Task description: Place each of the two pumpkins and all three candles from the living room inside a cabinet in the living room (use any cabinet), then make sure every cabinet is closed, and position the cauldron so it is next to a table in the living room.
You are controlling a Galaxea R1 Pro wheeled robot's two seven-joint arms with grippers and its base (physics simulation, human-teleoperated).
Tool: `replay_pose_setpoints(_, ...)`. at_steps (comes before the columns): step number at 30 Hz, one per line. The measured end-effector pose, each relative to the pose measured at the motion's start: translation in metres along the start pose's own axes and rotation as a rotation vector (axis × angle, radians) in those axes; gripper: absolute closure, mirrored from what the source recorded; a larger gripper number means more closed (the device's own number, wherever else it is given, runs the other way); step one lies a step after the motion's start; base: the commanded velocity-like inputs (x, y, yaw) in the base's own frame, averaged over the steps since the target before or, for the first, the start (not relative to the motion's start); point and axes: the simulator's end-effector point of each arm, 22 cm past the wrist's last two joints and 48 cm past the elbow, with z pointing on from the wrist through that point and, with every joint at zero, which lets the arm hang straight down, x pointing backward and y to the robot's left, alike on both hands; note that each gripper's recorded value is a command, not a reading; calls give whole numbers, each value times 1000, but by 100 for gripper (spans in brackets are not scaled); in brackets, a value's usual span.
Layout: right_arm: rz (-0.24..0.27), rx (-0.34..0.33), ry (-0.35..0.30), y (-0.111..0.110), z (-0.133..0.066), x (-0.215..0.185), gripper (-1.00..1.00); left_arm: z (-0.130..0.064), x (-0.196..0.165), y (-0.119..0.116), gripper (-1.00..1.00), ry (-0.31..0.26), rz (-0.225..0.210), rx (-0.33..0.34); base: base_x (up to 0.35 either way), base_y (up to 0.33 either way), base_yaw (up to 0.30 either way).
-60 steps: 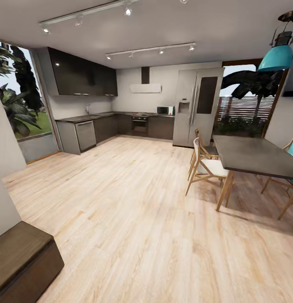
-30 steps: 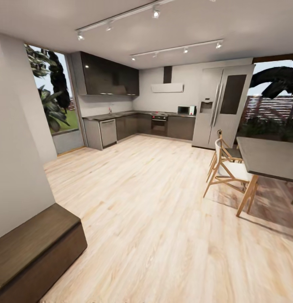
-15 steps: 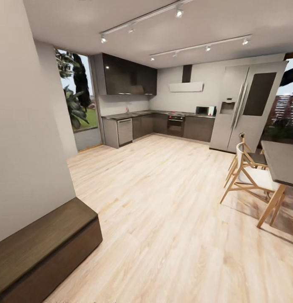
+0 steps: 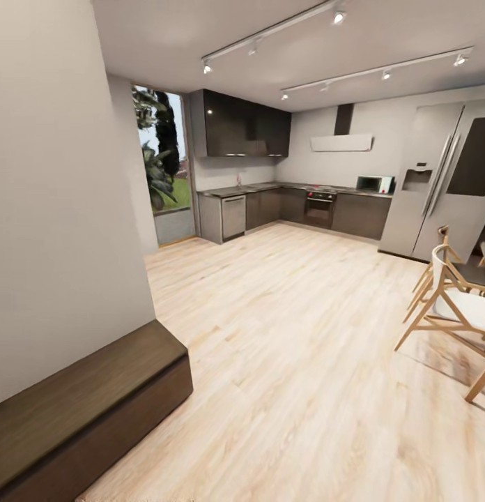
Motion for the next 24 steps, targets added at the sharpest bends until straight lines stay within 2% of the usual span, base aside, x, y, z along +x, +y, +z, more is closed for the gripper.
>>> replay_pose_setpoints(6,0,0,2,0,-9,0,-100,-9,1,3,-100,3,-7,-5,0,0,262)
replay_pose_setpoints(15,-1,-1,5,0,-22,0,-100,-22,4,1,-100,9,-41,-5,0,0,262)
replay_pose_setpoints(24,-1,-1,8,0,-35,0,-100,-35,6,7,-100,14,-123,-20,0,0,262)
